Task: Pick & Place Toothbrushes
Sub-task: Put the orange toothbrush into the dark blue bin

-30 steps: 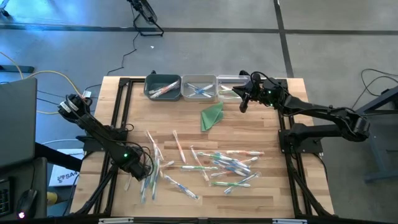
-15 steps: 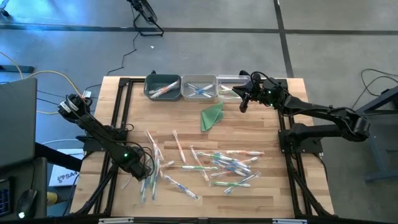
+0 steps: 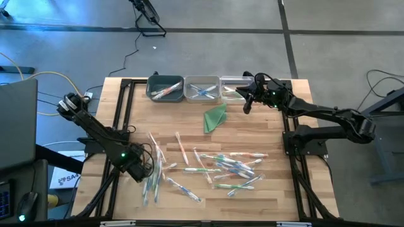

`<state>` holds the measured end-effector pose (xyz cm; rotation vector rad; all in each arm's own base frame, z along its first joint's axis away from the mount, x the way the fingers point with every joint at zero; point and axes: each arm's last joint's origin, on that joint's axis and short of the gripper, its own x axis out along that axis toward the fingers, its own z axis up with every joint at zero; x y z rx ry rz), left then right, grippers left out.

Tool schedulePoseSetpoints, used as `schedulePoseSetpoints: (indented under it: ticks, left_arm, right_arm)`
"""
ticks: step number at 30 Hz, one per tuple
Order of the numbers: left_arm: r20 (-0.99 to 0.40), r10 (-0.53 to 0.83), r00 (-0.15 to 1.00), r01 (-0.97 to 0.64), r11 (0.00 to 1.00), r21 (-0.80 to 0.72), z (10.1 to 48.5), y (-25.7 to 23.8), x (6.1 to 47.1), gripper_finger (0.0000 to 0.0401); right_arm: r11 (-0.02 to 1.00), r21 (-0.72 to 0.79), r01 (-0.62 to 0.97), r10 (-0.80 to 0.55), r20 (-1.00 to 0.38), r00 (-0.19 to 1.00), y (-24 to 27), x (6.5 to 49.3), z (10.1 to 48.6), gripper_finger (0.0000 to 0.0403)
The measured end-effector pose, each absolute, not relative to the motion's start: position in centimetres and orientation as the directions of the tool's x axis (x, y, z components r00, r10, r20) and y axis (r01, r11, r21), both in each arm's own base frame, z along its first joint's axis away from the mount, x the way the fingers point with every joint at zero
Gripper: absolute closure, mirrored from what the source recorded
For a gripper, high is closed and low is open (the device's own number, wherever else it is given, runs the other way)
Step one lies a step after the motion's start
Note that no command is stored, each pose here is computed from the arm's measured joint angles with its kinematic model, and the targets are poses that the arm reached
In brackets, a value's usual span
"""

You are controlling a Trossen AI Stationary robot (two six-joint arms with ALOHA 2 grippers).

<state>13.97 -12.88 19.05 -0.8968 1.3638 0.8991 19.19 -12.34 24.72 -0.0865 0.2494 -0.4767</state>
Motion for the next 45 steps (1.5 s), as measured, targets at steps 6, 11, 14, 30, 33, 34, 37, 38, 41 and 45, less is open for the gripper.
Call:
schedulePoseSetpoints:
  ticks: [6,11,14,30,33,34,37,38,41,45]
  left_arm:
    - [-0.969,0.146,0.201,-0.883,0.456,-0.114,23.3,-12.1,14.1,0.0397]
    - [-0.835,0.365,0.411,-0.828,0.533,-0.174,26.6,-10.7,13.9,0.0397]
    - [-0.751,0.465,0.469,-0.813,0.558,-0.163,28.0,-9.6,13.9,0.0397]
    - [-0.705,0.570,0.422,-0.752,0.654,0.078,29.5,-0.4,19.5,0.0398]
    - [-0.692,0.561,0.455,-0.724,0.685,0.079,29.9,1.5,20.3,0.0398]
    - [-0.693,0.549,0.466,-0.713,0.697,0.073,30.0,2.2,20.5,0.0398]
    - [-0.698,0.520,0.493,-0.682,0.729,0.061,30.3,4.4,20.8,0.0398]
    - [-0.692,0.522,0.499,-0.679,0.731,0.062,30.4,5.3,20.8,0.0398]
    - [-0.675,0.530,0.513,-0.667,0.741,0.075,30.5,7.5,21.0,0.0398]
    - [-0.668,0.553,0.497,-0.663,0.739,0.120,30.2,10.5,20.9,0.0398]
  right_arm:
    - [0.885,-0.140,0.443,-0.464,-0.217,0.859,-12.3,19.2,24.7,0.0369]
    - [0.885,-0.140,0.443,-0.464,-0.217,0.859,-12.3,19.2,24.7,0.0369]
    - [0.885,-0.140,0.443,-0.464,-0.217,0.859,-12.3,19.2,24.7,0.0369]
    - [0.881,-0.143,0.451,-0.472,-0.204,0.857,-12.4,19.2,24.8,0.0369]
    - [0.881,-0.143,0.451,-0.472,-0.204,0.858,-12.4,19.2,24.8,0.0369]
    - [0.881,-0.143,0.451,-0.472,-0.204,0.858,-12.4,19.2,24.8,0.0369]
    - [0.881,-0.144,0.451,-0.472,-0.199,0.859,-12.4,19.2,24.9,0.0369]
    - [0.881,-0.144,0.451,-0.472,-0.193,0.860,-12.4,19.2,25.0,0.0369]
    - [0.880,-0.146,0.453,-0.473,-0.176,0.863,-12.4,19.2,25.1,0.0369]
    - [0.878,-0.148,0.455,-0.474,-0.150,0.867,-12.4,19.3,25.4,0.0369]
